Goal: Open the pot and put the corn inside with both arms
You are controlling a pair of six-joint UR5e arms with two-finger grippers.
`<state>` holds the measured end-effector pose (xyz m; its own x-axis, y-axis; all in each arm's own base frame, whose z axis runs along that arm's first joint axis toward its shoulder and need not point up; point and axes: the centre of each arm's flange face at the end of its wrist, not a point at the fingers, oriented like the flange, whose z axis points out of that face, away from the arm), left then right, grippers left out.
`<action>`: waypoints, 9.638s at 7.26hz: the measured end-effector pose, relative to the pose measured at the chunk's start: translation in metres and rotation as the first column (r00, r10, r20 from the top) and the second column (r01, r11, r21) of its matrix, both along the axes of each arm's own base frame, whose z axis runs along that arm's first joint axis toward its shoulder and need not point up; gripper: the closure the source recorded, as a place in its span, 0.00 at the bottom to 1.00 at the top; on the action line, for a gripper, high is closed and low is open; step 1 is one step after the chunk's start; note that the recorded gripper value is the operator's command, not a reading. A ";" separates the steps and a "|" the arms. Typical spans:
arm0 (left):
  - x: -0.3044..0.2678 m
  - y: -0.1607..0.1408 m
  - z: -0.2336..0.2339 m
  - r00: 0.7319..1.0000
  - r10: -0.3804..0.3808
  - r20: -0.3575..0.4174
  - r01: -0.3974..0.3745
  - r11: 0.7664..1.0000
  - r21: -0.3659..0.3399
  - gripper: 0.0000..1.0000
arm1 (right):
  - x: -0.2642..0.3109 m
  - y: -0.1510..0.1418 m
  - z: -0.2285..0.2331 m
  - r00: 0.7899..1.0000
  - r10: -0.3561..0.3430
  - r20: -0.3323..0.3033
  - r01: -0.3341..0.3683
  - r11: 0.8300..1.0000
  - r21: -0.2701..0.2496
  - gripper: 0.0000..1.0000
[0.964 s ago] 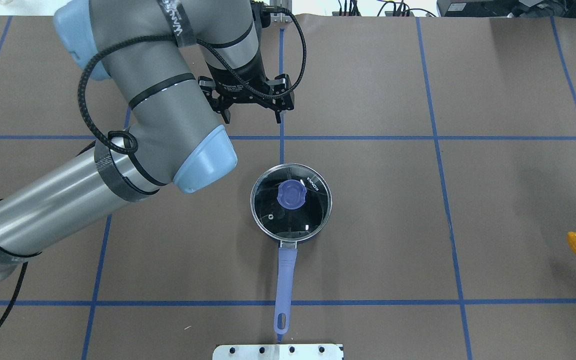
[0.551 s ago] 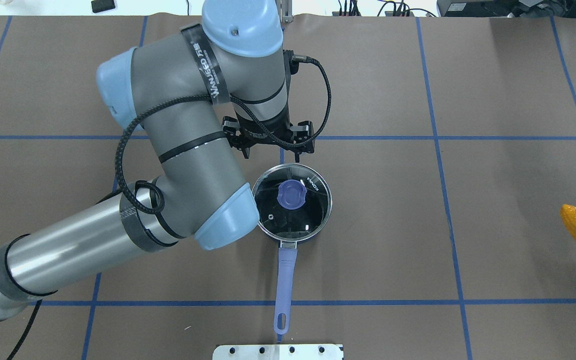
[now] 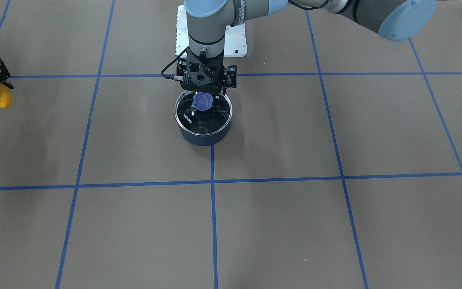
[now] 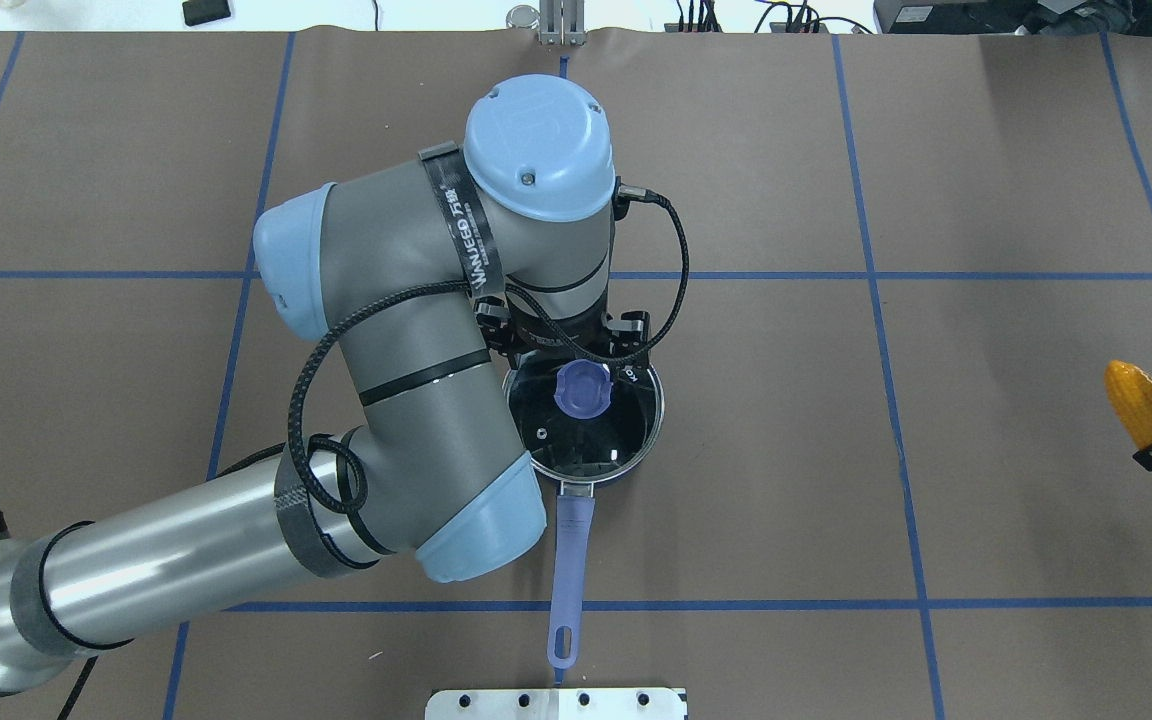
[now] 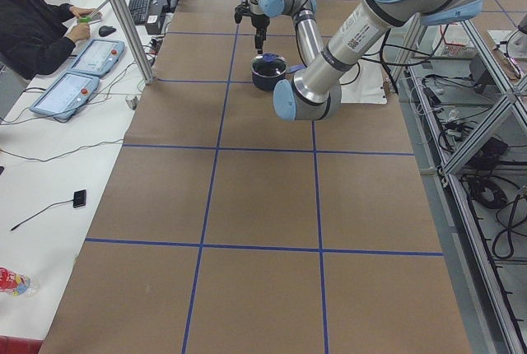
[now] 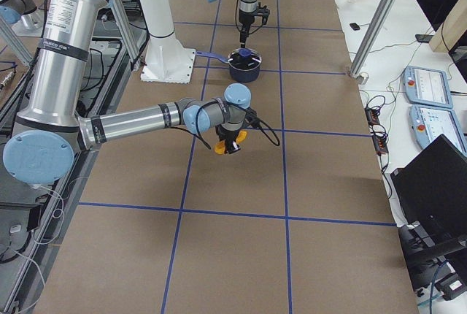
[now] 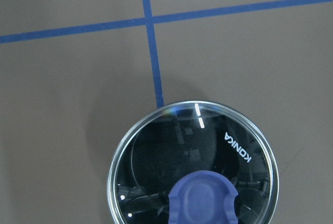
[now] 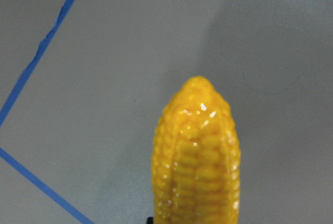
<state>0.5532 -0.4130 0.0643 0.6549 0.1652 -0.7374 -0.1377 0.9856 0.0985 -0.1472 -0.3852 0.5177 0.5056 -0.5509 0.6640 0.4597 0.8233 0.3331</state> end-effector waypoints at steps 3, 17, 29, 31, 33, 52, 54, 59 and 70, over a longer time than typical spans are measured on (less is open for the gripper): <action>0.022 -0.003 0.009 1.000 0.013 -0.026 -0.013 1.000 0.016 0.01 | -0.017 -0.015 -0.036 0.999 0.043 0.012 -0.043 0.999 -0.027 0.70; 0.040 -0.010 0.031 1.000 0.010 -0.026 -0.010 1.000 0.007 0.40 | -0.032 -0.018 -0.043 1.000 0.029 0.012 -0.029 0.999 -0.021 0.69; -0.147 -0.107 0.129 0.998 0.050 -0.047 -0.044 0.991 0.125 0.44 | -0.273 -0.037 -0.305 0.990 0.116 0.077 -0.104 0.983 -0.151 0.69; -0.193 -0.121 0.174 0.996 0.086 -0.030 -0.081 0.985 0.153 0.44 | -0.312 -0.029 -0.347 0.983 0.162 0.082 -0.148 0.977 -0.155 0.67; -0.221 -0.128 0.213 0.994 0.112 -0.001 -0.110 0.979 0.172 0.44 | -0.346 -0.016 -0.370 0.979 0.190 0.072 -0.179 0.974 -0.137 0.37; -0.297 -0.080 0.472 0.960 0.280 -0.006 -0.276 0.950 0.143 0.01 | -0.331 -0.019 -0.383 0.970 0.210 0.124 -0.199 0.975 -0.098 0.00; -0.302 -0.080 0.460 0.962 0.272 -0.031 -0.265 0.953 0.147 0.01 | -0.330 -0.020 -0.381 0.969 0.213 0.121 -0.202 0.974 -0.097 0.00; -0.431 -0.121 0.455 0.995 0.087 -0.055 -0.075 0.980 0.183 0.01 | -0.257 -0.093 -0.335 0.930 0.363 0.055 -0.359 0.931 -0.072 0.00; -0.583 -0.125 0.542 0.990 0.086 0.108 -0.094 0.993 0.075 0.01 | 0.108 -0.111 -0.042 0.863 0.442 -0.244 -0.494 0.838 -0.233 0.00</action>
<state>-0.0301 -0.5383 0.6060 0.7073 0.2826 -0.6480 -0.2392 0.9582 0.1568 -0.0396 -0.4962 0.4754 0.7763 -0.0245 0.6299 0.0237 0.9997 0.0096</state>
